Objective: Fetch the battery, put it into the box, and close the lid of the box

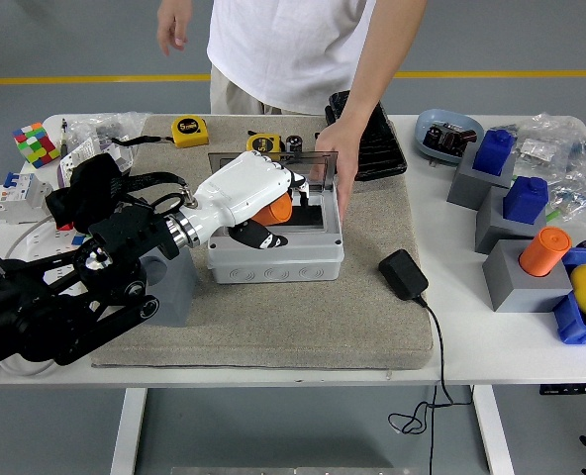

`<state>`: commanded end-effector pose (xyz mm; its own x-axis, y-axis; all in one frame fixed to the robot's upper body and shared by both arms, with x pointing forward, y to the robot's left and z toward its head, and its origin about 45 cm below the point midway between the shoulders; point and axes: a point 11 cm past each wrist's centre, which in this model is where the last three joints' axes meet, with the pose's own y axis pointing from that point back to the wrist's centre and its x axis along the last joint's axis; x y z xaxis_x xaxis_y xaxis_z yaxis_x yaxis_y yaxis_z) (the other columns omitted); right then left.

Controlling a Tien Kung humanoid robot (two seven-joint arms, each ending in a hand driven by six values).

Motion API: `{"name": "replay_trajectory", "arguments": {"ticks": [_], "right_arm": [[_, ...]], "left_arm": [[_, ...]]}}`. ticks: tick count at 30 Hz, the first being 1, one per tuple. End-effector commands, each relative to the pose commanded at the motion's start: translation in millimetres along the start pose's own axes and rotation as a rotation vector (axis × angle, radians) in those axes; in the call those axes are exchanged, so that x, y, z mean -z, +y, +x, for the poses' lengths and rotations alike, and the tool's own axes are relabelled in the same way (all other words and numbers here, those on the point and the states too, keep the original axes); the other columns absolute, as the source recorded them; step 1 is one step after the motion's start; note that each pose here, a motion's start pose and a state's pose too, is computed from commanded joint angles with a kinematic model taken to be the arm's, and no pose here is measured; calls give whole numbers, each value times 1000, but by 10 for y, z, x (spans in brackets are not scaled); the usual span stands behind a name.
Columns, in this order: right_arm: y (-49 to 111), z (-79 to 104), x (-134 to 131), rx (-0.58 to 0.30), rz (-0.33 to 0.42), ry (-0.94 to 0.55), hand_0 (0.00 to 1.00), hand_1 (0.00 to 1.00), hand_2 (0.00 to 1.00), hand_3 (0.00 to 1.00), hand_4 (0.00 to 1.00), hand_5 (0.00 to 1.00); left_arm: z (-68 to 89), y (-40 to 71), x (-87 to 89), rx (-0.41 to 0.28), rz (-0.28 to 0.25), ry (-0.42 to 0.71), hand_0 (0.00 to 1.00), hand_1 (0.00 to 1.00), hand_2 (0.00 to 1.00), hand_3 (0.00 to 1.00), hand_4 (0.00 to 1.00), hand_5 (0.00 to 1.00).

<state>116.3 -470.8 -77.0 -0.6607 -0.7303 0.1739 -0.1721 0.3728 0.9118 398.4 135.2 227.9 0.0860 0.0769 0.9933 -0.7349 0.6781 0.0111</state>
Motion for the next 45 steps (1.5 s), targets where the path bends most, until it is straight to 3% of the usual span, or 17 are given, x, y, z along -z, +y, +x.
{"name": "replay_trajectory", "arguments": {"ticks": [5,17,18,23,24,29,30,45], "right_arm": [[0,-6,0,1,1,0,617,642,617,526,968,358],[-1,-3,-15,3,-2,1,617,642,617,526,967,362],[-1,-1,-19,2,-3,2,617,642,617,526,966,365],[-1,-5,-16,3,-1,2,617,642,617,526,966,365],[-1,-5,-20,3,-2,2,617,642,617,526,965,366],[-2,4,-23,0,-3,0,617,642,617,526,965,366],[-1,3,-21,0,-2,-1,617,642,616,526,965,368],[-1,-7,-15,3,-1,0,617,642,617,526,964,368]], "left_arm": [[-29,-41,-3,27,6,-38,41,132,445,554,907,2],[21,-76,41,11,32,-24,42,148,463,565,948,2],[31,-76,43,6,32,-20,94,240,488,562,998,2],[37,-76,67,12,46,-13,94,240,488,562,998,2],[33,-73,70,13,45,-12,164,389,524,557,998,22],[2,-56,84,23,49,-15,164,389,524,557,998,22],[-3,-55,87,26,50,-16,216,447,531,563,998,39],[-1,-47,94,17,46,16,220,458,531,562,998,56]]}}
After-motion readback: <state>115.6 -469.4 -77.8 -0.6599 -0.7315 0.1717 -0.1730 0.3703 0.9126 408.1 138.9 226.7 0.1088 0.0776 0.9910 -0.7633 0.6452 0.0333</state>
